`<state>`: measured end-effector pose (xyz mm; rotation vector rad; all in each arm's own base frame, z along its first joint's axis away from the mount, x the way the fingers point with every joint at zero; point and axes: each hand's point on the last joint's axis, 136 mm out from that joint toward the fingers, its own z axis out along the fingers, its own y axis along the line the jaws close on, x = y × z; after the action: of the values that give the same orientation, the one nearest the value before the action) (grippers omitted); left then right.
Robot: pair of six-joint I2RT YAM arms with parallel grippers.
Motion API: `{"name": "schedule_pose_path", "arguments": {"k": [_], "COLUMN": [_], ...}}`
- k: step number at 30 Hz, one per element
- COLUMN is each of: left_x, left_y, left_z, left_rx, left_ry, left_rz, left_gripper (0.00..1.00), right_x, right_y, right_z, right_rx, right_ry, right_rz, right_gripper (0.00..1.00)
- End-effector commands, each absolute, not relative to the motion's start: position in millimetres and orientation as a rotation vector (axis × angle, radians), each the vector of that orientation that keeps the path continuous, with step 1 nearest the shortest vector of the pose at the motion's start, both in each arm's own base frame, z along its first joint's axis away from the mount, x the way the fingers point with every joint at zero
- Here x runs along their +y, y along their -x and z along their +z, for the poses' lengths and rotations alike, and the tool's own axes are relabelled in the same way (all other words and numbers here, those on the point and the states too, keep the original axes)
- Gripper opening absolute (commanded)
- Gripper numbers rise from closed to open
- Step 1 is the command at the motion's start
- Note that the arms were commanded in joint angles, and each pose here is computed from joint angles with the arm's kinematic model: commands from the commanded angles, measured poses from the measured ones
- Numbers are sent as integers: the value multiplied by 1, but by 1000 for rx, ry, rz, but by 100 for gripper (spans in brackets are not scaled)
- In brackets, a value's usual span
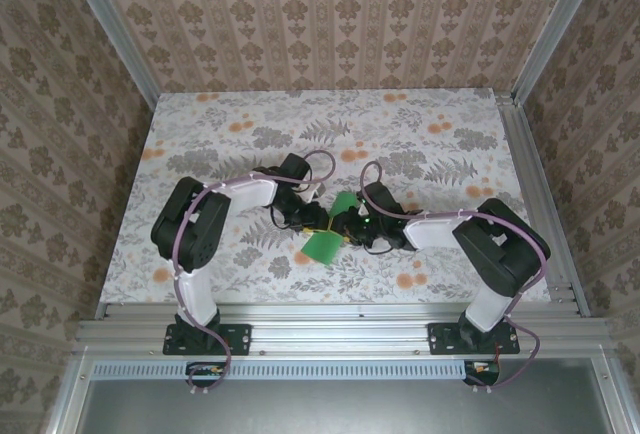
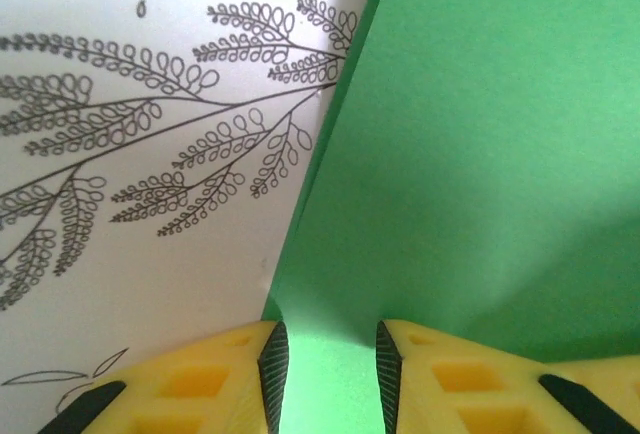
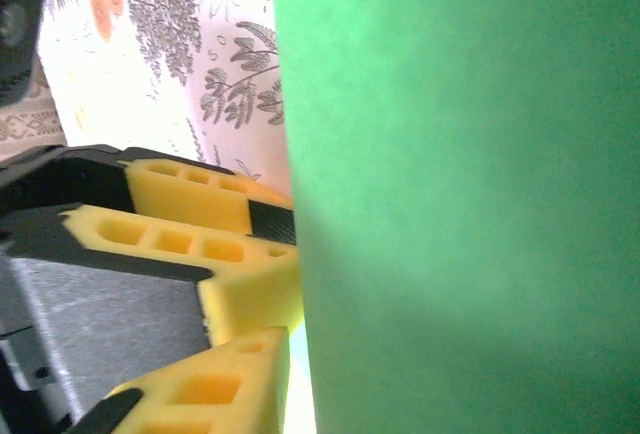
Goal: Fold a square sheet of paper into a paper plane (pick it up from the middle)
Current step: Pick up the square sheet of paper from the center of the table.
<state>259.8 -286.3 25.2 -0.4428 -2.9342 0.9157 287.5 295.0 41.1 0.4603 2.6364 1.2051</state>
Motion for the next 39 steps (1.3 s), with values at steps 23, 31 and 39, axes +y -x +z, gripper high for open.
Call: {"name": "schedule_pose_path", "arguments": {"k": [23,31,39], "left_x": [-249,-235,-238], "left_y": [-275,-271,-260], "left_z": [151,170,176], "left_rx": [-3069,-3073,-3000], "left_ry": [164,28,-34], "left_rz": [1305,1402,1509], "left_gripper": [67,70,70], "right_x": [295,292,293], "right_y": [-328,-343,-348], "right_z": [157,186,194], "right_rx": [2297,2182,2149], "right_ry": [-345,-334,-327], "right_rz": [1539,1645,1675], "right_gripper": [10,10,10]}}
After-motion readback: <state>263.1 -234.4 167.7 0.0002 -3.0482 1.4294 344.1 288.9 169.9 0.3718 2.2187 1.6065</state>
